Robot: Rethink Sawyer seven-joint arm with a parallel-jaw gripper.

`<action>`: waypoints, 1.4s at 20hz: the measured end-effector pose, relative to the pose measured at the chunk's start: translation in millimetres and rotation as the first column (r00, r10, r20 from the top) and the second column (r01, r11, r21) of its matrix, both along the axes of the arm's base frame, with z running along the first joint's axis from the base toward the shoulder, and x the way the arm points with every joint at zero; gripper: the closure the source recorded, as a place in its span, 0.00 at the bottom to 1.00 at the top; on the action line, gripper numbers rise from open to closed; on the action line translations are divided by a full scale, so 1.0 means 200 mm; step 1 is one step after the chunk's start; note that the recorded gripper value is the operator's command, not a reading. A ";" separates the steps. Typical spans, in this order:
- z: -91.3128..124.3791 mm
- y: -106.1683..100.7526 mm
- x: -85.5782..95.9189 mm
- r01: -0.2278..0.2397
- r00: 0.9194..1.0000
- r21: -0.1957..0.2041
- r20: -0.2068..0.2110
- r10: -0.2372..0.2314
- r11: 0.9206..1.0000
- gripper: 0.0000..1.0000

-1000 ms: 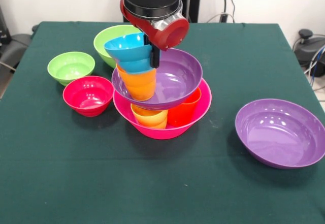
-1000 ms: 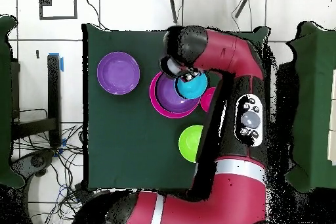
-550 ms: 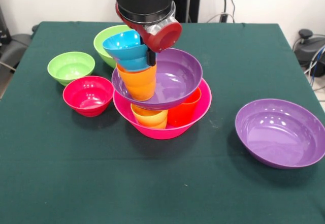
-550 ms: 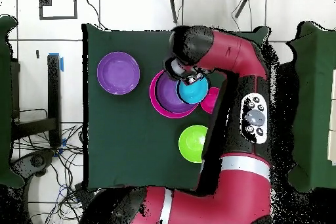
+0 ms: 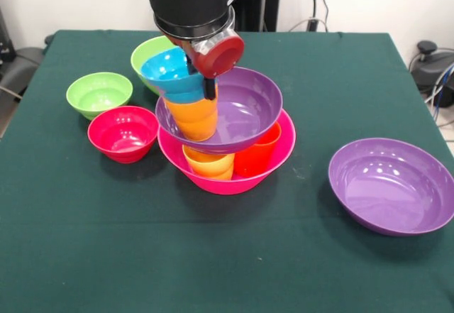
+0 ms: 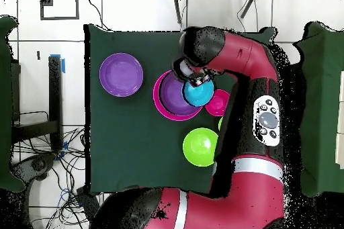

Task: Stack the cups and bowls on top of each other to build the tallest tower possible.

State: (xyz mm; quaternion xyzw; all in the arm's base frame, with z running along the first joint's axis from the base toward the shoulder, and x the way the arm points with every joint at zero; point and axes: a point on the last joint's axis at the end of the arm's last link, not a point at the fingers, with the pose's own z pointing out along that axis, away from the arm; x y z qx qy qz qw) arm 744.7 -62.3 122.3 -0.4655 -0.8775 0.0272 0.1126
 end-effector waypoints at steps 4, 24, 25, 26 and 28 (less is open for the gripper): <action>0.00 0.01 0.01 0.000 1.000 0.011 0.003 0.000 1.000 0.00; 0.03 0.05 0.03 -0.022 1.000 0.007 0.017 0.022 1.000 0.00; 0.04 0.06 0.03 -0.028 0.999 -0.001 0.019 0.028 1.000 0.00; 0.07 0.07 0.03 -0.040 0.999 -0.015 0.025 0.041 0.999 0.00; 0.10 0.10 0.03 -0.055 0.998 -0.030 0.032 0.056 0.998 0.00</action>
